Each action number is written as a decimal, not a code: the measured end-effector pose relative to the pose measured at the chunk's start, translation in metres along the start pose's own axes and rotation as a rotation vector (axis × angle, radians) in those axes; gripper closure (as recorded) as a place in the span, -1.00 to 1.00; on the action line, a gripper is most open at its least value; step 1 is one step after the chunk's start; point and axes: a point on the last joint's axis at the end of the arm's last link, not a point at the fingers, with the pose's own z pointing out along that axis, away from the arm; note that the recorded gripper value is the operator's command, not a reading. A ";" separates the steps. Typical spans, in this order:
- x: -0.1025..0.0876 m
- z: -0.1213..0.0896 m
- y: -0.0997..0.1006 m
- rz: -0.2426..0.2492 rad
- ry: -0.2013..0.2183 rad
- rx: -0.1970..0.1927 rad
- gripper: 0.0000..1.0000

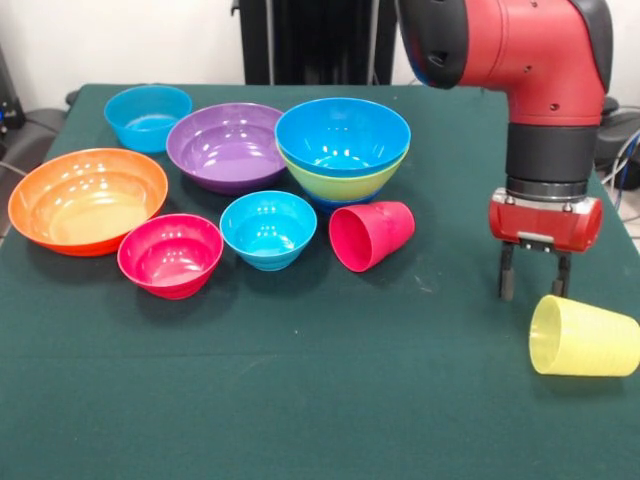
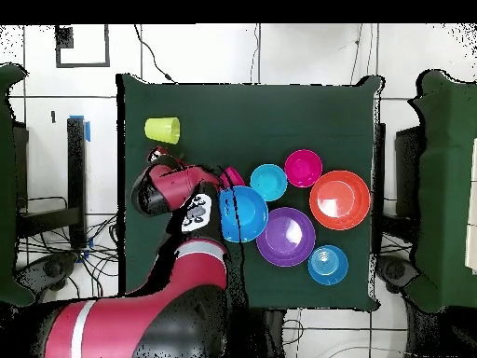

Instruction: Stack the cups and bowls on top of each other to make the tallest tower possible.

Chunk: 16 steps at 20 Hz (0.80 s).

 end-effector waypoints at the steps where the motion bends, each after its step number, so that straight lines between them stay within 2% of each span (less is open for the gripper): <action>1: -0.002 -0.001 -0.001 0.002 0.001 0.000 -1.00; 7: -0.010 -0.004 -0.006 0.027 0.013 -0.009 -1.00; 16: -0.018 -0.005 -0.007 0.075 0.047 -0.044 -1.00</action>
